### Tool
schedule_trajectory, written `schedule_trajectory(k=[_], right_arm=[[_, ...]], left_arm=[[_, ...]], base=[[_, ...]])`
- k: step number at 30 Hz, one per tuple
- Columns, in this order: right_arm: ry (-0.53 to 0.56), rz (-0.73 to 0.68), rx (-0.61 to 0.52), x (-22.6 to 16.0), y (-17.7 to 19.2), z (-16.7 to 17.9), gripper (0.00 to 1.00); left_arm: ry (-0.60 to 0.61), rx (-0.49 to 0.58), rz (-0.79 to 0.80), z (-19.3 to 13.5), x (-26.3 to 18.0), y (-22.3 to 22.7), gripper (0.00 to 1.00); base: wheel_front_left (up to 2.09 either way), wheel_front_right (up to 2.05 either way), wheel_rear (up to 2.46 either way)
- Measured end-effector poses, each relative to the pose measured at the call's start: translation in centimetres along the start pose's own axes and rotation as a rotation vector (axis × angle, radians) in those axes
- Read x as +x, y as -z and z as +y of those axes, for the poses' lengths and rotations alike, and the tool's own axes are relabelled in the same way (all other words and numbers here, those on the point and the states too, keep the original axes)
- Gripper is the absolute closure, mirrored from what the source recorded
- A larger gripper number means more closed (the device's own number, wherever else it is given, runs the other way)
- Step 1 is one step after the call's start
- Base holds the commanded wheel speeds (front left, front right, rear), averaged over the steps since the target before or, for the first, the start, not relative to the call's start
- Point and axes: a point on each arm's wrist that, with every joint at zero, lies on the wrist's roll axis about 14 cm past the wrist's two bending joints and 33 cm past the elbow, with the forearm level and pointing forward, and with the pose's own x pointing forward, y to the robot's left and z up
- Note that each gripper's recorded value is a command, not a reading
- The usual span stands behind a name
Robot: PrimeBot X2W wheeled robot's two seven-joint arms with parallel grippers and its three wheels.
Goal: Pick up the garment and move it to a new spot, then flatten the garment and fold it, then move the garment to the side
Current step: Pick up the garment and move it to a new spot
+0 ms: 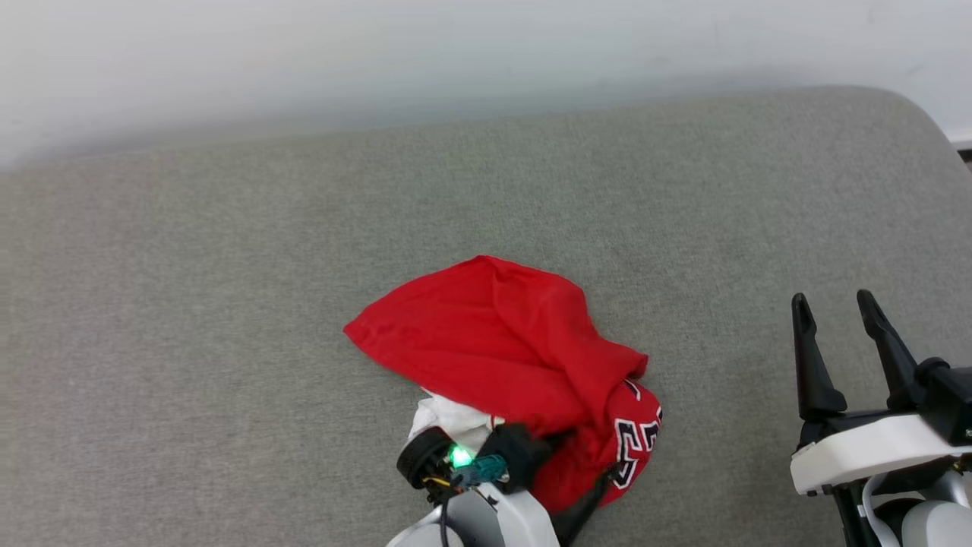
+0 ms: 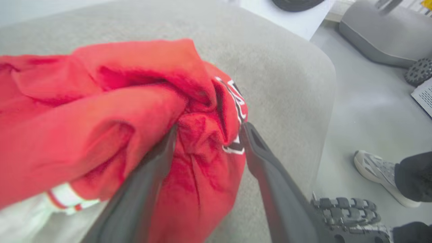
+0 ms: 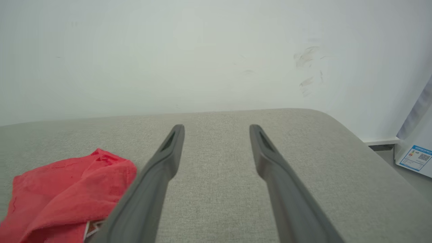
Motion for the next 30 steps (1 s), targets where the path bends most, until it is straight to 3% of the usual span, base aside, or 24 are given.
schedule_trajectory(k=[12,22,30], right_arm=[[-0.057,-0.019,0.007,-1.1,-1.3,1.9,0.00],[-0.101,0.003,0.008,-1.8,-1.3,3.3,0.00],[-0.136,-0.001,0.005,-2.0,-1.6,4.5,0.00]], left_arm=[[-0.269,0.040,-0.413,4.1,-4.7,-9.3,0.00],[-0.583,0.024,-0.527,10.4,-11.3,-11.1,0.00],[-0.786,0.012,-0.531,14.1,-17.2,-9.3,0.00]], base=[[0.00,0.00,0.00],[0.00,0.00,0.00],[0.00,0.00,0.00]])
